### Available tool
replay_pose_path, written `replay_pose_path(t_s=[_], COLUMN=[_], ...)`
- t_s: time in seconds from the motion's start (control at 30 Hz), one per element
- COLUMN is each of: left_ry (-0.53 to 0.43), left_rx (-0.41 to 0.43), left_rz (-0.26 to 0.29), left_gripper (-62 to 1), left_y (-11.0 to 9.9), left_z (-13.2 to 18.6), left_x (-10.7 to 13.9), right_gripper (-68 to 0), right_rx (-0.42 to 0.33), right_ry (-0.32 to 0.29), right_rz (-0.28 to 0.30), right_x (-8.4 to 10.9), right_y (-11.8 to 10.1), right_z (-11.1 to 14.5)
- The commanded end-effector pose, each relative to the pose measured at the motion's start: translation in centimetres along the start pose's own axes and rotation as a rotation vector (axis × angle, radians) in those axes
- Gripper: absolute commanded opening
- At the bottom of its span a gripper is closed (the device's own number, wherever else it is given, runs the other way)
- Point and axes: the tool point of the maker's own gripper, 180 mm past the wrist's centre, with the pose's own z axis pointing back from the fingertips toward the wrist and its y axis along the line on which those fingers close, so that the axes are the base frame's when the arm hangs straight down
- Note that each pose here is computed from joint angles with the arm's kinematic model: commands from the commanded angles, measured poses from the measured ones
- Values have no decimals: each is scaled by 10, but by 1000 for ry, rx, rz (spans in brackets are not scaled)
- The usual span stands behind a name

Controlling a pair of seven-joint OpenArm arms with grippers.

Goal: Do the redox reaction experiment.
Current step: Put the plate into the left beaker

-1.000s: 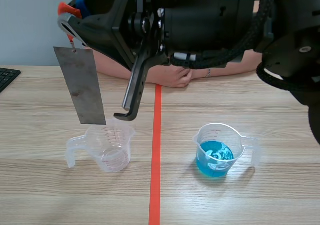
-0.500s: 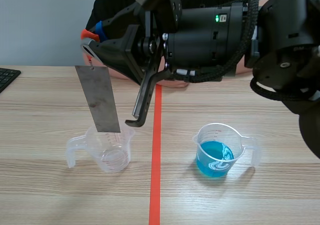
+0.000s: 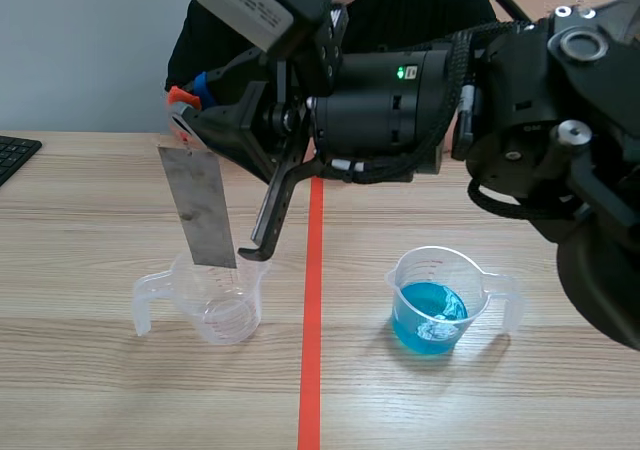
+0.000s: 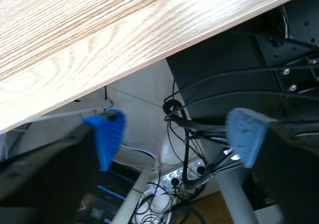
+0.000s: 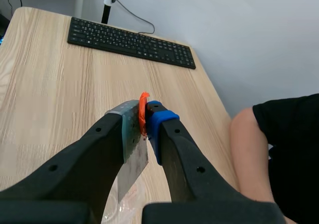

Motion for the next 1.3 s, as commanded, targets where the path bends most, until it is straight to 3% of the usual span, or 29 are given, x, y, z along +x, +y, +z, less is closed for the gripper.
replay_pose_path(t_s=[0.0, 0.03, 0.57, 0.93, 1.27], left_ry=[-18, -17, -17, -38, -33], left_rx=[4, 3, 4, 2, 2], left_rz=[-2, -5, -11, -14, -14], left_gripper=[-12, 14, 14, 14, 14], left_y=[-1, -1, -1, -1, -1], left_z=[1, 1, 1, 2, 2], left_x=[5, 5, 5, 9, 8], right_gripper=[-660, -660, -660, -656, -515], right_rx=[3, 9, 36, 41, 53], right_ry=[-27, -22, 45, 82, 82], right_rz=[11, 9, -7, 28, 26], right_x=[7, 4, -40, -53, -53], right_y=[-1, 1, 13, 15, 17], right_z=[-6, -7, -24, -27, -27])
